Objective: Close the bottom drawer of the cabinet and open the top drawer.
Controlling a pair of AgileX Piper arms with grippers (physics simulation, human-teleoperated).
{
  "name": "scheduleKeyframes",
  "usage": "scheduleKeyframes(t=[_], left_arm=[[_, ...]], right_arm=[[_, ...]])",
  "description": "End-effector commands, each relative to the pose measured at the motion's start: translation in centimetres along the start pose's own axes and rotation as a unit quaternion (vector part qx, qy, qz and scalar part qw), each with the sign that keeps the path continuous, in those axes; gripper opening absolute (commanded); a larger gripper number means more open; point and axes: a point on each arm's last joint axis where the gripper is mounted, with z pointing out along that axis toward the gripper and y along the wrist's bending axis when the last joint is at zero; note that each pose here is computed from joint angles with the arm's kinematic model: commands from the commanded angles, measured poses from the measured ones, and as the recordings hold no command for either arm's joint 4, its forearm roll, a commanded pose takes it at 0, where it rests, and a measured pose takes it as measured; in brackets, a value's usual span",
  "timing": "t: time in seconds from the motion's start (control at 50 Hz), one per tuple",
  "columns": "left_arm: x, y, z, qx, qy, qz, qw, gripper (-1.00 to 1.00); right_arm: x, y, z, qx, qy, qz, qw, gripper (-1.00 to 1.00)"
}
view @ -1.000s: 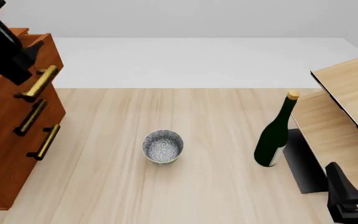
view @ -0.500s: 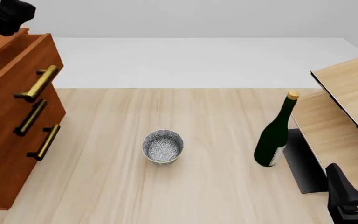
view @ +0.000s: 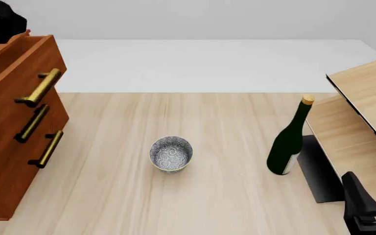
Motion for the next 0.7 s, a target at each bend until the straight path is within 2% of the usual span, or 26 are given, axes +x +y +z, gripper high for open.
scheduleKeyframes(t=[0.02,0.7], left_arm=[[0.9,0.1,1.0,0.0,0.027,-0.046,0.9986,1.0],[4.9,-0.1,2.4,-0.012,0.06,-0.096,0.9935,1.0]], right_arm=[[0.0,0.0,-0.1,-0.001,0.0,-0.001,1.0,1.0],[0.0,0.1,-0.1,-0.005,0.0,-0.006,1.0,1.0]])
